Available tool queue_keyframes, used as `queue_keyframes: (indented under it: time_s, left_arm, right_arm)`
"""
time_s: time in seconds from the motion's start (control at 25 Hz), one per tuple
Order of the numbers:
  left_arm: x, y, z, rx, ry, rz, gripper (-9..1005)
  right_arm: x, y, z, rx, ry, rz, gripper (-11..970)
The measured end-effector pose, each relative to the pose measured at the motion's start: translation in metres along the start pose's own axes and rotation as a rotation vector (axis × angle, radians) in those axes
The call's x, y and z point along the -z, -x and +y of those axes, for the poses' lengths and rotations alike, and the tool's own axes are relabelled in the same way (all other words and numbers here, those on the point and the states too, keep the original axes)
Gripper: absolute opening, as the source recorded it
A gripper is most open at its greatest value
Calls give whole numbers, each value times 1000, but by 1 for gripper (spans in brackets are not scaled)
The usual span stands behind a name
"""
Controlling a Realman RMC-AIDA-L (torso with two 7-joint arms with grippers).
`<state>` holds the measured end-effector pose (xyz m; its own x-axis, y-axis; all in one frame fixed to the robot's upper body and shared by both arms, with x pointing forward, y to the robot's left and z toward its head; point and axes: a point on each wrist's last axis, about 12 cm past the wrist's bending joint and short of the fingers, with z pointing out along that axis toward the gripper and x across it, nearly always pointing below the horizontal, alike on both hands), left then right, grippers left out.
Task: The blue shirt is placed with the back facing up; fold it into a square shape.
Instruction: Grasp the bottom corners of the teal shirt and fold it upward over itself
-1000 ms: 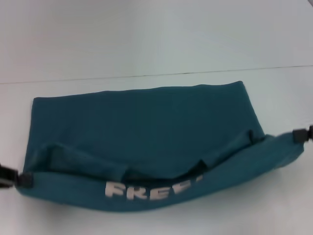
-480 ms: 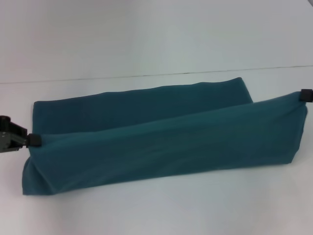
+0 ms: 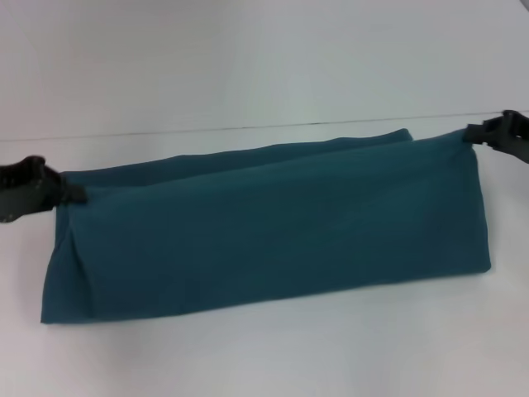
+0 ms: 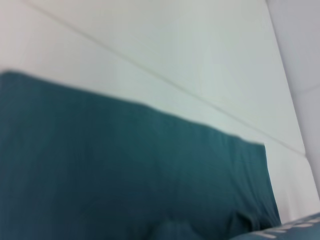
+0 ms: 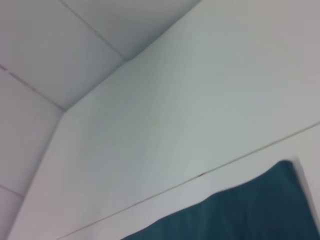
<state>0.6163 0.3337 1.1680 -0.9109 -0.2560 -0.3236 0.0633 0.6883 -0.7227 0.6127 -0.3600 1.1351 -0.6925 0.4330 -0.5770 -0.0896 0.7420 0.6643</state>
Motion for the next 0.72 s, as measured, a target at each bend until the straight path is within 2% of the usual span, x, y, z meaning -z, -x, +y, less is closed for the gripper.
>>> queue_keyframes:
  time_s: [0.28, 0.6, 0.72]
  left_arm:
    - [-16, 12, 2, 12, 37, -104, 38]
    - [-37, 14, 14, 50, 102, -214, 40]
    - [-44, 13, 15, 42, 119, -241, 41]
  right_arm:
    - [-40, -2, 9, 56, -98, -19, 21]
    - [-69, -3, 24, 133, -180, -85, 21]
    - [-74, -5, 25, 133, -196, -92, 21]
